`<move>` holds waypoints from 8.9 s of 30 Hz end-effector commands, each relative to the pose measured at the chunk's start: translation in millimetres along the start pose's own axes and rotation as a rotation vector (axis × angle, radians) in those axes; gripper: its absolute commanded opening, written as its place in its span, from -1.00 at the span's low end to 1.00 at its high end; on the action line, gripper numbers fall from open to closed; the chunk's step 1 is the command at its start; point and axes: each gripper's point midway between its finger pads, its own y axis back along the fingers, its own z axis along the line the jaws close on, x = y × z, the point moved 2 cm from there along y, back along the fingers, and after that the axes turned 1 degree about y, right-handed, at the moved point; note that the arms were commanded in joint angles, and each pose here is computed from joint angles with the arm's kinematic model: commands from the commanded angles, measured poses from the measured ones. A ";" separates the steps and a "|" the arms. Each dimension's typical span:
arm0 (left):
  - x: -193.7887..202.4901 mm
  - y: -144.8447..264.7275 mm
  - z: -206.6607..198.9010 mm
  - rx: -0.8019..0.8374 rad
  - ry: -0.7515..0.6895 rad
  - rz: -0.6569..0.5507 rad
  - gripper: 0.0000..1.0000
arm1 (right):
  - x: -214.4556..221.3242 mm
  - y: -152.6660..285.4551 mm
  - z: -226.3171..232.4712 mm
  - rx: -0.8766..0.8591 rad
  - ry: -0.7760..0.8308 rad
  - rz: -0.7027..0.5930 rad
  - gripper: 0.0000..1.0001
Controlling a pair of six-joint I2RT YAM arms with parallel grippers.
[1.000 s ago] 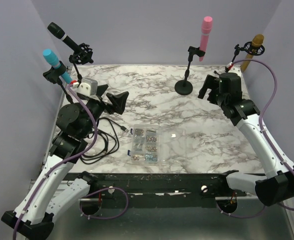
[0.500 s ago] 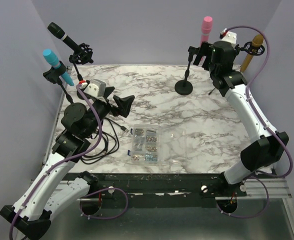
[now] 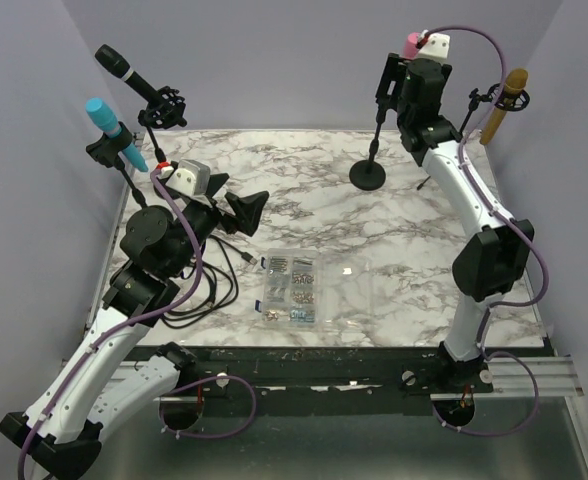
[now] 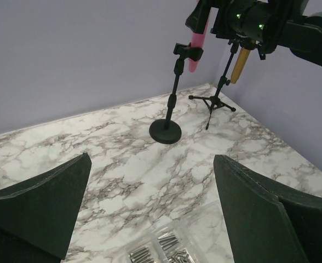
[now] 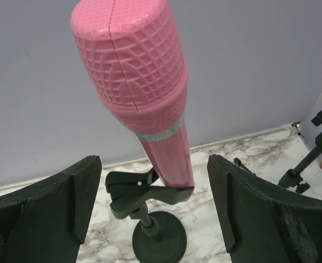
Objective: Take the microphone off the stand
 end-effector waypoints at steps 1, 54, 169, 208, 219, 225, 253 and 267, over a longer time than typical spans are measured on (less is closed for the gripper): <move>-16.2 3.5 -7.4 0.032 -0.005 -0.041 0.97 | -20.6 -20.2 -0.6 0.066 0.042 -0.111 0.68; 15.2 -21.2 -8.8 0.066 -0.007 0.070 0.97 | 13.9 35.0 94.1 -0.257 0.064 0.032 -0.99; 53.7 -65.0 -8.5 0.096 0.144 0.399 0.97 | 275.4 226.2 -174.5 0.415 -0.906 0.831 -0.99; 58.4 -63.7 -11.0 0.114 0.103 0.391 0.97 | 346.4 214.4 -262.5 0.850 -1.166 0.911 -0.03; 50.4 -59.5 -8.9 0.090 0.103 0.365 0.97 | 349.9 210.7 -268.2 0.875 -1.125 0.942 0.23; 50.1 -59.0 -8.8 0.089 0.101 0.365 0.97 | 342.1 201.9 -267.7 0.814 -1.107 0.919 0.68; 59.7 -63.7 -12.3 0.113 0.125 0.401 0.97 | 249.9 172.4 -204.6 0.324 -0.704 0.732 1.00; 60.4 -63.7 -20.3 0.154 0.157 0.399 0.97 | 199.4 163.5 -44.9 -0.445 -0.686 0.806 1.00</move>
